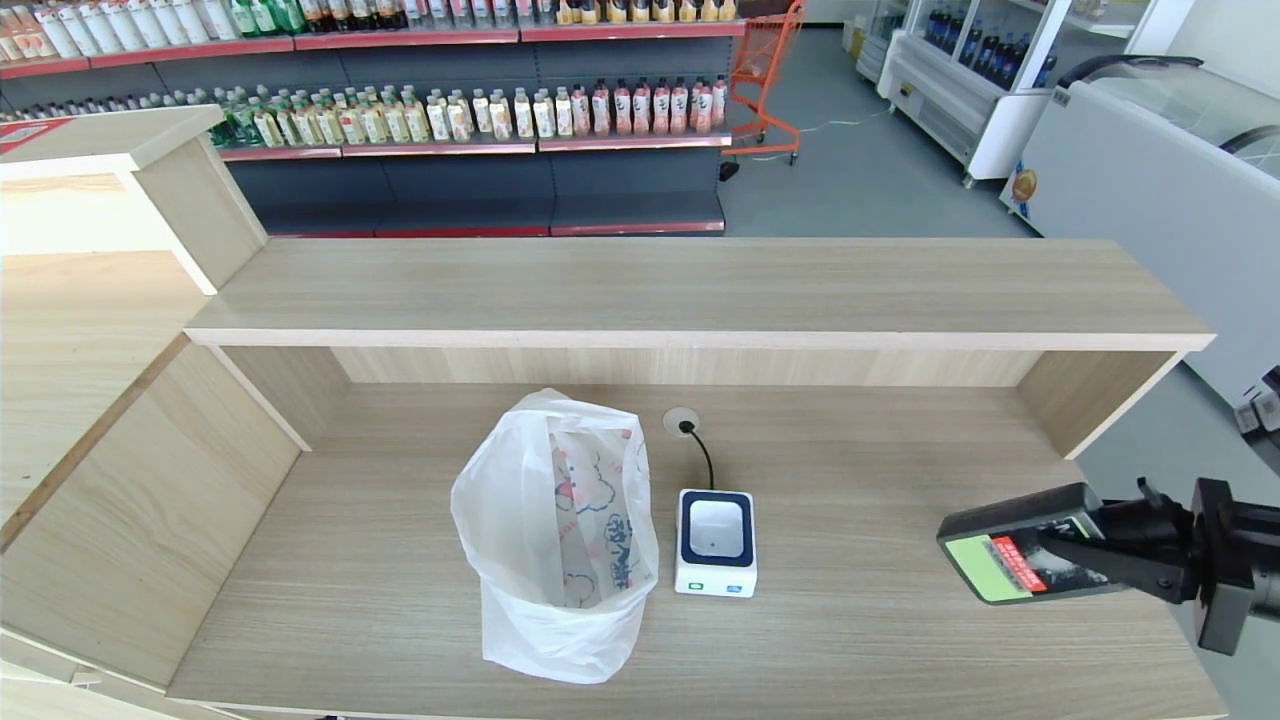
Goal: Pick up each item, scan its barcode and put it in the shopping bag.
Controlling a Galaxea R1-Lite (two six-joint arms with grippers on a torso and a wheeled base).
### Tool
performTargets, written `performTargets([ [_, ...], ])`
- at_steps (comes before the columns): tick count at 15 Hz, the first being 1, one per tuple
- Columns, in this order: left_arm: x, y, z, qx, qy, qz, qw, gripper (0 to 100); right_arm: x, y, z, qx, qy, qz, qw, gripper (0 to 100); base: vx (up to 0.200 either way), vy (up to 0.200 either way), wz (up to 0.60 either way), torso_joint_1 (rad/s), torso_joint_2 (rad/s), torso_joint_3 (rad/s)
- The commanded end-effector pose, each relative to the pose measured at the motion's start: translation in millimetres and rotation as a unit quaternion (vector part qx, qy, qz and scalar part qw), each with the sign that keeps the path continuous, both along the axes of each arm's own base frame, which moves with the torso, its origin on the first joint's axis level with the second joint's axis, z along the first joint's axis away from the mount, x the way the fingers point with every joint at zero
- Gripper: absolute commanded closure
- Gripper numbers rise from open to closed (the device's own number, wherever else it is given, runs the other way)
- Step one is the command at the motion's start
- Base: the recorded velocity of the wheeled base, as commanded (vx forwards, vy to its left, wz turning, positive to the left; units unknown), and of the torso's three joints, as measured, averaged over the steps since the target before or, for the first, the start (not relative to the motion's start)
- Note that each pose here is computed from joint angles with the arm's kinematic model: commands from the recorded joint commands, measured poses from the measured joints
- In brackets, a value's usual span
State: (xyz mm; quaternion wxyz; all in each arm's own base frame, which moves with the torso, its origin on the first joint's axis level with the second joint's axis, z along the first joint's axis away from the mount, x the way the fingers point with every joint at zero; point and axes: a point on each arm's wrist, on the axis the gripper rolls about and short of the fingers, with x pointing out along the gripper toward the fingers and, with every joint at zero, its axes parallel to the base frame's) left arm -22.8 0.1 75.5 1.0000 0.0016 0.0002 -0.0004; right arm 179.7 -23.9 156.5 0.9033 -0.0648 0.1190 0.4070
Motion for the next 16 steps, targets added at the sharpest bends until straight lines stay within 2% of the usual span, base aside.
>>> performTargets([
  [1, 0.0, 0.0, 0.0, 0.0, 0.0, 0.0, 1.0, 0, 24.9, 3.7, -14.8, 0.049, 0.098, -0.009, 0.994, 100, 0.0, 0.0, 0.0, 0.0, 0.0, 0.0],
  [3, 0.0, 0.0, 0.0, 0.0, 0.0, 0.0, 1.0, 0, 39.8, 22.8, -21.8, 0.087, 0.191, -0.027, 0.977, 100, 0.0, 0.0, 0.0, 0.0, 0.0, 0.0],
  [5, 0.0, 0.0, 0.0, 0.0, 0.0, 0.0, 1.0, 0, 58.7, 43.2, -30.8, 0.096, 0.234, -0.033, 0.967, 100, 0.0, 0.0, 0.0, 0.0, 0.0, 0.0],
  [7, 0.0, 0.0, 0.0, 0.0, 0.0, 0.0, 1.0, 0, 83.1, 65.7, -38.5, 0.084, 0.241, -0.071, 0.964, 100, 0.0, 0.0, 0.0, 0.0, 0.0, 0.0],
  [10, 0.0, 0.0, 0.0, 0.0, 0.0, 0.0, 1.0, 0, 112.0, 104.1, -42.7, 0.113, 0.256, -0.152, 0.948, 100, 0.0, 0.0, 0.0, 0.0, 0.0, 0.0],
  [12, 0.0, 0.0, 0.0, 0.0, 0.0, 0.0, 1.0, 0, 122.1, 118.2, -48.1, 0.12, 0.271, -0.171, 0.94, 100, 0.0, 0.0, 0.0, 0.0, 0.0, 0.0],
  [16, 0.0, 0.0, 0.0, 0.0, 0.0, 0.0, 1.0, 0, 122.9, 131.9, -61.8, 0.106, 0.29, -0.164, 0.937, 100, 0.0, 0.0, 0.0, 0.0, 0.0, 0.0],
])
